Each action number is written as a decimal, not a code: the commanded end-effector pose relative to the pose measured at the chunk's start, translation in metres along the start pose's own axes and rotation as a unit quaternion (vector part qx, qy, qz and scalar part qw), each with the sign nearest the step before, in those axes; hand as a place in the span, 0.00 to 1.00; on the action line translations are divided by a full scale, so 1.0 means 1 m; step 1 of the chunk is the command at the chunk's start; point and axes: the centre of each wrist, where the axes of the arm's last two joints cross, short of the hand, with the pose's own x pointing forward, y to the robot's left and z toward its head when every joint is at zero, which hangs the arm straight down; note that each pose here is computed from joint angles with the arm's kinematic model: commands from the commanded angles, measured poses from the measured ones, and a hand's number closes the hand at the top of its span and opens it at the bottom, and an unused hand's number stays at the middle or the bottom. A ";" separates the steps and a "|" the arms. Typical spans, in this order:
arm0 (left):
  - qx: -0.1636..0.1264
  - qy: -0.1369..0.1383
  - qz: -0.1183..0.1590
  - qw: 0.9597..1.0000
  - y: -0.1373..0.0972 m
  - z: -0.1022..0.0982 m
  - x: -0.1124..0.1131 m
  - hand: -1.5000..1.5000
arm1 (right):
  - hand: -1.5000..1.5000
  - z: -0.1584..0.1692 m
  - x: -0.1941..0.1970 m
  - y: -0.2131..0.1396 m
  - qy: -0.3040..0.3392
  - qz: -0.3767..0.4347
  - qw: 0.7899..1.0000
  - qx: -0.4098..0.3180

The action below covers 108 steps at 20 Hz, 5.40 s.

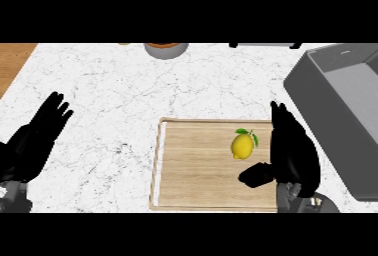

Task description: Pick the lemon from the tray and place it in the cardboard box

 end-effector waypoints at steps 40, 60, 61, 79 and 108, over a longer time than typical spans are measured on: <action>0.010 -0.005 0.006 1.000 0.001 0.017 -0.007 0.50 | 0.00 -0.045 0.067 0.032 0.127 0.097 0.983 0.092; 0.015 -0.001 0.001 1.000 0.000 0.009 -0.010 0.50 | 0.00 -0.067 0.041 0.061 0.154 0.123 0.971 0.137; 0.005 0.009 0.006 1.000 0.003 0.017 -0.013 0.50 | 0.00 -0.070 0.050 0.052 0.161 0.112 0.972 0.131; 0.014 0.002 0.003 1.000 0.006 0.024 -0.009 0.50 | 1.00 -0.073 0.036 0.073 0.107 0.135 0.980 0.100; 0.023 -0.003 0.004 1.000 -0.003 0.006 -0.005 0.50 | 1.00 -0.141 0.082 -0.065 -0.146 0.098 0.978 -0.109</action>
